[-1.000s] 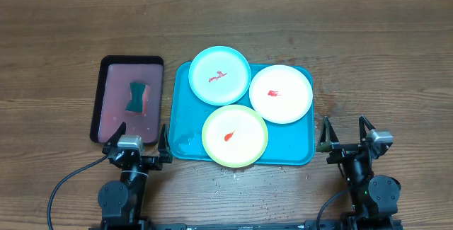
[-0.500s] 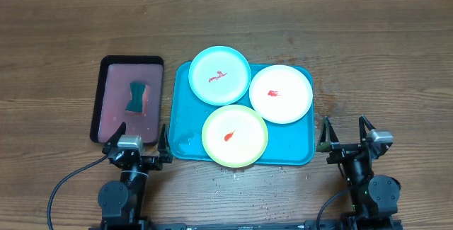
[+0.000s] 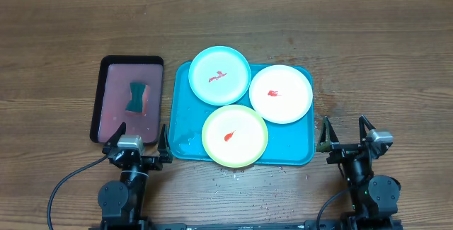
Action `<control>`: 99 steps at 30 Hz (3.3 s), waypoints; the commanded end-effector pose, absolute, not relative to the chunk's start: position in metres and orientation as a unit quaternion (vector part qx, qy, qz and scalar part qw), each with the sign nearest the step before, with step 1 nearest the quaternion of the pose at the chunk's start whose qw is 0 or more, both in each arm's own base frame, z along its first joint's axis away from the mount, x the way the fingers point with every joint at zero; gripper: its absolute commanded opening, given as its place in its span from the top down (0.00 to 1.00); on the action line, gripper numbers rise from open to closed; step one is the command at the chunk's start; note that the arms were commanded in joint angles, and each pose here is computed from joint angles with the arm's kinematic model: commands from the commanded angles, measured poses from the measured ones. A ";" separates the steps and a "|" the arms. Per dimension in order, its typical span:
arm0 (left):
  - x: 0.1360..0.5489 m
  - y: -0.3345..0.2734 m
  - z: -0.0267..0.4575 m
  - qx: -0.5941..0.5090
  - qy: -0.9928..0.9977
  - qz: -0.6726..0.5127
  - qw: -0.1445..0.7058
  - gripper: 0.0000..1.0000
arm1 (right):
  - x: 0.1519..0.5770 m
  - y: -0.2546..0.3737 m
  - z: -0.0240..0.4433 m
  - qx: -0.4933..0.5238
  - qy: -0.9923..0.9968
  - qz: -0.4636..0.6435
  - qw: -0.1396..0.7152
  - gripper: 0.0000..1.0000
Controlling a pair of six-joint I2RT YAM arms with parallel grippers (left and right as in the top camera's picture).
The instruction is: Clean dirty plates on tray and stack at the side
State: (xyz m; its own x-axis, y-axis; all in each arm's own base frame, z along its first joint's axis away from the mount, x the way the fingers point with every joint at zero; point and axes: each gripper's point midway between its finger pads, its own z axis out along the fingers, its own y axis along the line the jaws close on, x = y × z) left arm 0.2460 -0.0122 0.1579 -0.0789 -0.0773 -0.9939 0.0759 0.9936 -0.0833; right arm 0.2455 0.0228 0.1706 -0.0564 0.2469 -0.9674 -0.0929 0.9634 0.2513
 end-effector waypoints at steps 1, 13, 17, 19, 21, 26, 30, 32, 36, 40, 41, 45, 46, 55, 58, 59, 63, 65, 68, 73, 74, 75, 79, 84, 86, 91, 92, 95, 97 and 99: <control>0.246 -0.013 0.157 -0.005 0.732 -0.061 0.679 0.01 | 0.246 0.022 0.169 0.054 0.715 0.121 0.687 0.00; 0.246 -0.014 0.164 -0.006 0.722 -0.068 0.689 0.00 | 0.246 0.014 0.169 0.069 0.713 0.106 0.690 0.00; 0.245 -0.015 0.157 -0.032 0.732 -0.097 0.673 0.00 | 0.246 0.018 0.170 0.093 0.709 0.147 0.683 0.00; 0.245 -0.015 0.157 -0.034 0.736 -0.097 0.669 0.00 | 0.246 0.021 0.171 0.096 0.709 0.160 0.681 0.00; 0.243 -0.015 0.158 -0.037 0.746 -0.095 0.658 0.01 | 0.245 0.021 0.174 0.097 0.707 0.160 0.682 0.00; 0.239 -0.009 0.162 -0.047 0.779 -0.075 0.621 0.00 | 0.244 0.021 0.188 0.096 0.711 0.158 0.679 0.00; 0.240 -0.009 0.169 -0.039 0.807 -0.065 0.585 0.00 | 0.246 0.023 0.195 0.094 0.726 0.159 0.662 0.00; 0.244 -0.008 0.172 -0.041 0.821 -0.063 0.566 0.00 | 0.249 0.024 0.200 0.094 0.738 0.159 0.649 0.00; 0.255 -0.008 0.176 -0.035 0.855 -0.055 0.515 0.00 | 0.257 0.029 0.210 0.090 0.768 0.161 0.613 0.00; 0.267 -0.008 0.184 -0.027 0.885 -0.047 0.463 0.00 | 0.267 0.035 0.216 0.089 0.805 0.163 0.564 0.00; 0.270 -0.008 0.186 -0.026 0.891 -0.046 0.452 0.00 | 0.270 0.037 0.218 0.087 0.813 0.166 0.552 0.00; 0.275 -0.008 0.193 -0.027 0.918 -0.046 0.393 0.00 | 0.277 0.052 0.223 0.073 0.853 0.188 0.482 0.00; 0.274 -0.008 0.194 -0.028 0.925 -0.047 0.377 0.00 | 0.277 0.054 0.223 0.072 0.861 0.189 0.467 0.00; 0.258 -0.009 0.184 -0.042 0.953 -0.049 0.296 0.00 | 0.296 0.073 0.222 0.044 0.915 0.183 0.358 0.00; 0.267 -0.008 0.191 -0.041 0.946 -0.049 0.318 0.00 | 0.306 0.107 0.225 0.021 0.899 0.281 0.337 0.00; 0.271 -0.008 0.194 -0.040 0.943 -0.049 0.328 0.00 | 0.308 0.113 0.225 0.028 0.896 0.301 0.326 0.00; 0.289 -0.007 0.205 -0.045 0.929 -0.049 0.364 0.00 | 0.311 0.122 0.208 0.055 0.906 0.301 0.292 0.00; 0.293 -0.002 0.202 -0.058 0.930 -0.044 0.360 0.00 | 0.311 0.126 0.199 0.073 0.914 0.283 0.282 0.00; 0.301 0.008 0.194 -0.074 0.936 -0.038 0.342 0.00 | 0.309 0.132 0.189 0.117 0.922 0.246 0.276 0.00; 0.319 0.033 0.181 -0.106 0.947 -0.011 0.304 0.04 | 0.301 0.157 0.174 0.136 0.929 0.233 0.252 0.00; 0.323 0.037 0.177 -0.108 0.949 -0.005 0.296 0.05 | 0.299 0.162 0.169 0.133 0.932 0.234 0.243 0.00; 0.327 0.040 0.171 -0.110 0.952 0.000 0.286 0.05 | 0.297 0.168 0.162 0.134 0.936 0.232 0.230 0.00; 0.343 0.045 0.142 -0.094 0.963 0.012 0.252 0.02 | 0.293 0.191 0.141 0.110 0.945 0.237 0.195 0.00; 0.358 0.046 0.104 -0.079 0.973 0.012 0.217 0.09 | 0.292 0.208 0.126 0.096 0.948 0.257 0.161 0.00; 0.365 0.043 0.093 -0.064 0.975 0.004 0.213 0.16 | 0.293 0.208 0.122 0.098 0.950 0.253 0.158 0.00; 0.380 0.045 0.070 -0.047 0.977 0.009 0.210 0.29 | 0.296 0.204 0.120 0.102 0.951 0.240 0.166 0.00; 0.382 0.049 0.066 -0.049 0.977 0.019 0.208 0.32 | 0.296 0.203 0.120 0.103 0.951 0.239 0.167 0.00; 0.388 0.055 0.053 -0.051 0.977 0.034 0.204 0.35 | 0.296 0.203 0.119 0.103 0.951 0.238 0.167 0.00; 0.389 0.055 0.044 -0.051 0.979 0.033 0.197 0.36 | 0.296 0.203 0.119 0.103 0.951 0.238 0.167 0.00; 0.389 0.055 0.036 -0.051 0.980 0.032 0.188 0.43 | 0.296 0.203 0.119 0.103 0.951 0.238 0.167 0.00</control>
